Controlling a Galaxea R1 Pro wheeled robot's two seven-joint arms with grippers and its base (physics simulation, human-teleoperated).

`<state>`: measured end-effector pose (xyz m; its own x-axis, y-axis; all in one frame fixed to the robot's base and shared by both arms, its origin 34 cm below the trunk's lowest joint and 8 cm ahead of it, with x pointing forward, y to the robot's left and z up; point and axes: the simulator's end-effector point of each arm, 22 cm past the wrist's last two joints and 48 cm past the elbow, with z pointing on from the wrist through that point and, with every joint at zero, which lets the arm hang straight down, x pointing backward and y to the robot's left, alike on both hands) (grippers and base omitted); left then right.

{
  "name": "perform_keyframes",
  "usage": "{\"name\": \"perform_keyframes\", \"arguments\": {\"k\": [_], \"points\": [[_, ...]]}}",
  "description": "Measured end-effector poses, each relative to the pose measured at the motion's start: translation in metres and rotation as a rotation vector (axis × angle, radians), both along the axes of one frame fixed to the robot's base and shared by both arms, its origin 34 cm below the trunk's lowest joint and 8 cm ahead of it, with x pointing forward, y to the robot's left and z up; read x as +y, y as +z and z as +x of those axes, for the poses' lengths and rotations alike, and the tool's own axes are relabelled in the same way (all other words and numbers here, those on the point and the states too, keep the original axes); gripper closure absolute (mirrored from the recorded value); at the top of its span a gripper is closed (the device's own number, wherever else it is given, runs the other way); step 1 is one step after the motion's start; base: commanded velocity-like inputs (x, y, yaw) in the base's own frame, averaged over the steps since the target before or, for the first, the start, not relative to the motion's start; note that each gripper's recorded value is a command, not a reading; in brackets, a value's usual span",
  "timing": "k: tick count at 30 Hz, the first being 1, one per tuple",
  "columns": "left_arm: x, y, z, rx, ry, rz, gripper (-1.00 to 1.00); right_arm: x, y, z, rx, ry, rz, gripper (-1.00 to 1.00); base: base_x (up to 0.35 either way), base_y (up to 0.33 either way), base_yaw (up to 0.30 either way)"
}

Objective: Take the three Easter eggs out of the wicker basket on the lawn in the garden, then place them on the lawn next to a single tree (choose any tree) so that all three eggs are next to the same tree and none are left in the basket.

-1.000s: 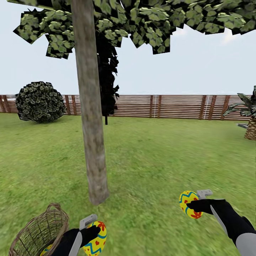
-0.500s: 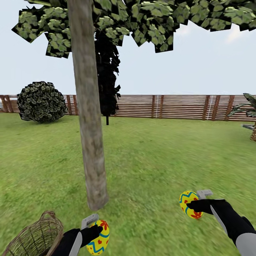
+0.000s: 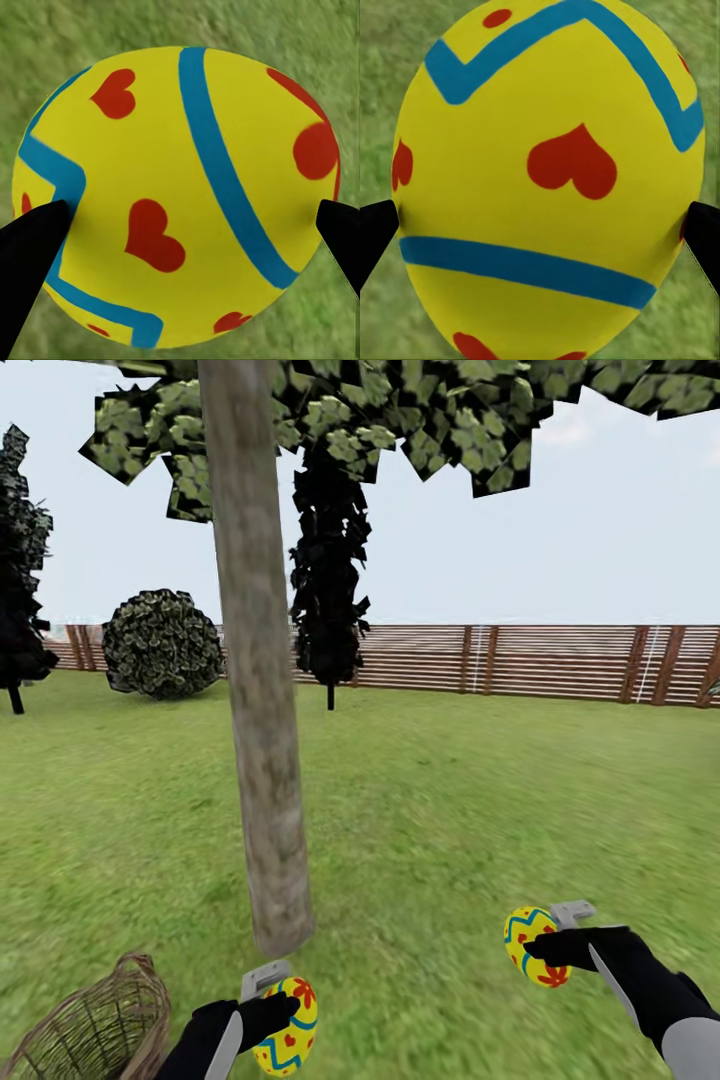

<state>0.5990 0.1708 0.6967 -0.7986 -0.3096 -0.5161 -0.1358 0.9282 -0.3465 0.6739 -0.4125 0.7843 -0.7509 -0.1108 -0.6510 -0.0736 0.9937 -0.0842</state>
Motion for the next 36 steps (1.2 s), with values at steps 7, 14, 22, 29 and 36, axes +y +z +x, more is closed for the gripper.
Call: {"name": "perform_keyframes", "arguments": {"k": [7, 14, 22, 29, 36], "points": [[-0.003, -0.006, -0.003, 0.014, -0.001, -0.007, 1.00, -0.001, -0.004, 0.000, 0.007, 0.000, 0.000, 1.00, 0.042, -0.049, 0.000], [-0.005, -0.015, -0.009, 0.036, -0.004, -0.011, 1.00, -0.002, -0.025, -0.012, 0.058, -0.014, 0.007, 1.00, 0.000, 0.000, 0.000], [-0.005, -0.018, -0.010, 0.040, -0.007, -0.012, 1.00, -0.003, -0.028, -0.013, 0.064, -0.013, 0.007, 1.00, 0.116, -0.030, 0.000], [-0.007, -0.020, -0.009, 0.021, -0.004, -0.002, 1.00, -0.002, -0.029, -0.013, 0.064, -0.011, 0.005, 1.00, 0.274, -0.195, 0.087], [-0.010, -0.020, -0.009, 0.022, -0.006, -0.005, 1.00, -0.004, -0.029, -0.012, 0.063, -0.019, -0.005, 1.00, 0.194, -0.294, 0.286]]}}
